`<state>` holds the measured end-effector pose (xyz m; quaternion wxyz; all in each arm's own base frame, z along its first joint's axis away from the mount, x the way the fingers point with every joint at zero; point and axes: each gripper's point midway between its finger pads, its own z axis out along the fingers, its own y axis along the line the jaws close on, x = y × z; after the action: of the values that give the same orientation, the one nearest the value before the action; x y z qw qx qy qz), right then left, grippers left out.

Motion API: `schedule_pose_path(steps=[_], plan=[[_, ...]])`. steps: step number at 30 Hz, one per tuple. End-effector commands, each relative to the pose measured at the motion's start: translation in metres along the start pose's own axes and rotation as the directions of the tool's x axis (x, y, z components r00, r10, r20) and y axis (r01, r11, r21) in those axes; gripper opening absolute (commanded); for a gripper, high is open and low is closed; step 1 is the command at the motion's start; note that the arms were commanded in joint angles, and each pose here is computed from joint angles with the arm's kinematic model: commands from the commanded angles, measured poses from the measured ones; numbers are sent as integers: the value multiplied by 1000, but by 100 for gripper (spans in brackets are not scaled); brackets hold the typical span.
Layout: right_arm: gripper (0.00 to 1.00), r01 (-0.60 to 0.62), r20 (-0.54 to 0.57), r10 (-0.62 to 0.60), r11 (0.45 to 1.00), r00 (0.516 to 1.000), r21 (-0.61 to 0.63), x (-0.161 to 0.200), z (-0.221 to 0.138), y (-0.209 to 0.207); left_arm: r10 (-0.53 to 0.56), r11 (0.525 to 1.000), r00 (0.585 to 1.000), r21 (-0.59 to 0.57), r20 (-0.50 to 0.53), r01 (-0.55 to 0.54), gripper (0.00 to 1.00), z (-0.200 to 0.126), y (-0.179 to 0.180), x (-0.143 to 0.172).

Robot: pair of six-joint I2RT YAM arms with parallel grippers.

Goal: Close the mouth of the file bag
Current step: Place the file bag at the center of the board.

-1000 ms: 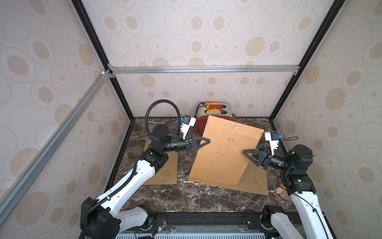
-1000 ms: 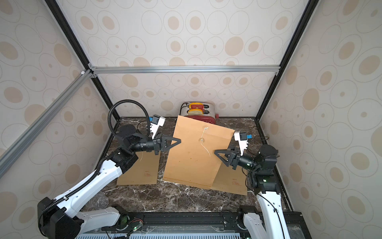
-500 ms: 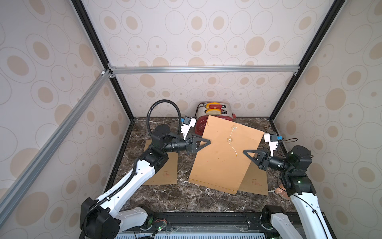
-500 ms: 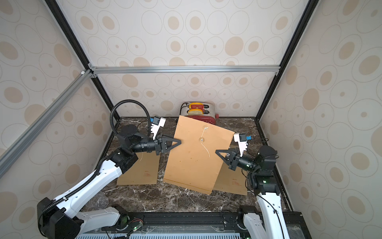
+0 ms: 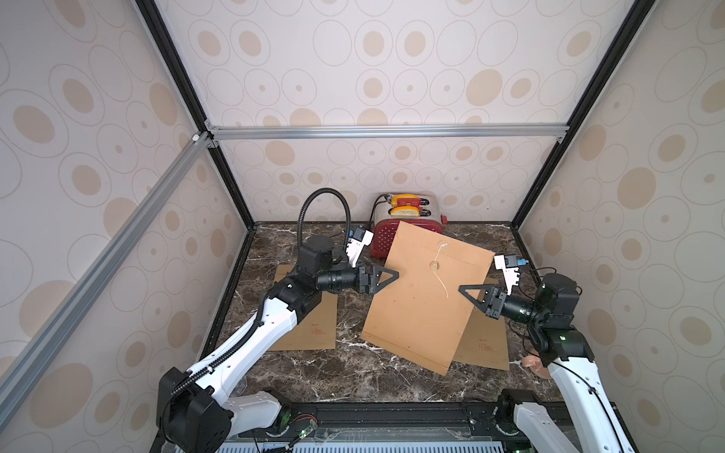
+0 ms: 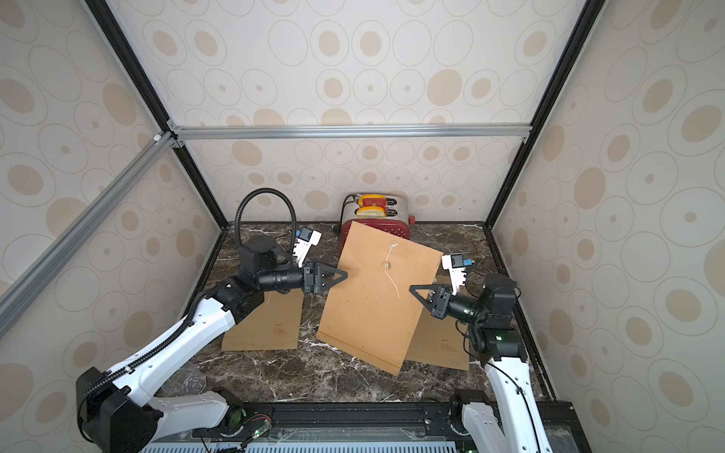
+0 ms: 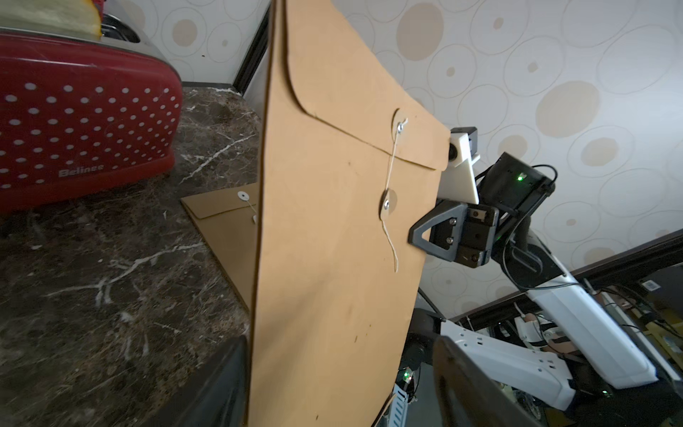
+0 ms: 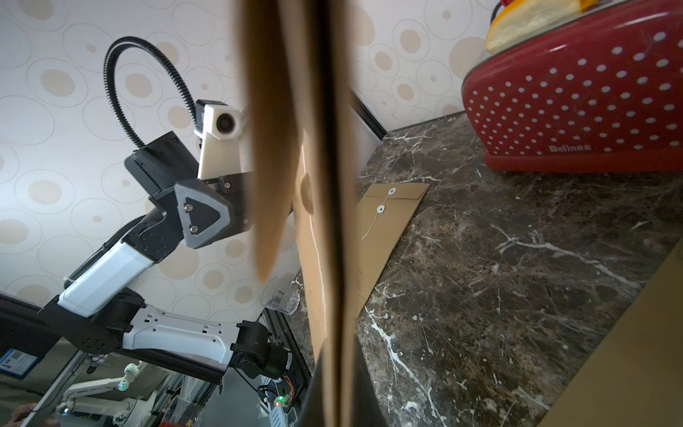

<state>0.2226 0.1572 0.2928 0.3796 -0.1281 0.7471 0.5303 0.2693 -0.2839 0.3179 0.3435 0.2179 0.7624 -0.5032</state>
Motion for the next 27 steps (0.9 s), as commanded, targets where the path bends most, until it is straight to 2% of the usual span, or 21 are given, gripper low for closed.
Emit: schedule_pose_path(steps=[1,3,5,7,11,16,22,27], plan=[[1,-95,-31,98,993,995,68,18,4,-25,31,988,999,-154,13,-28,85,-25,13,0],[1,-133,-53,138,987,989,90,29,7,-37,30,977,999,-214,12,-26,89,-33,27,8],[1,-154,-89,165,981,982,119,41,11,-50,27,957,999,-287,-17,-31,97,-39,43,22],[1,-163,-136,184,975,973,150,55,15,-62,23,947,999,-319,-45,-36,99,-41,53,36],[0,-214,-195,251,958,948,191,75,23,-89,10,952,998,-304,-65,-30,99,-43,51,44],[0,-248,-239,306,937,922,244,88,33,-116,-48,932,992,-362,-113,3,99,-40,68,57],[0,-219,-322,330,916,887,335,101,54,-145,-169,908,963,-412,-208,71,99,-30,93,81],[0,-186,-378,341,902,861,389,106,77,-168,-190,910,964,-402,-187,102,99,-29,97,81]])
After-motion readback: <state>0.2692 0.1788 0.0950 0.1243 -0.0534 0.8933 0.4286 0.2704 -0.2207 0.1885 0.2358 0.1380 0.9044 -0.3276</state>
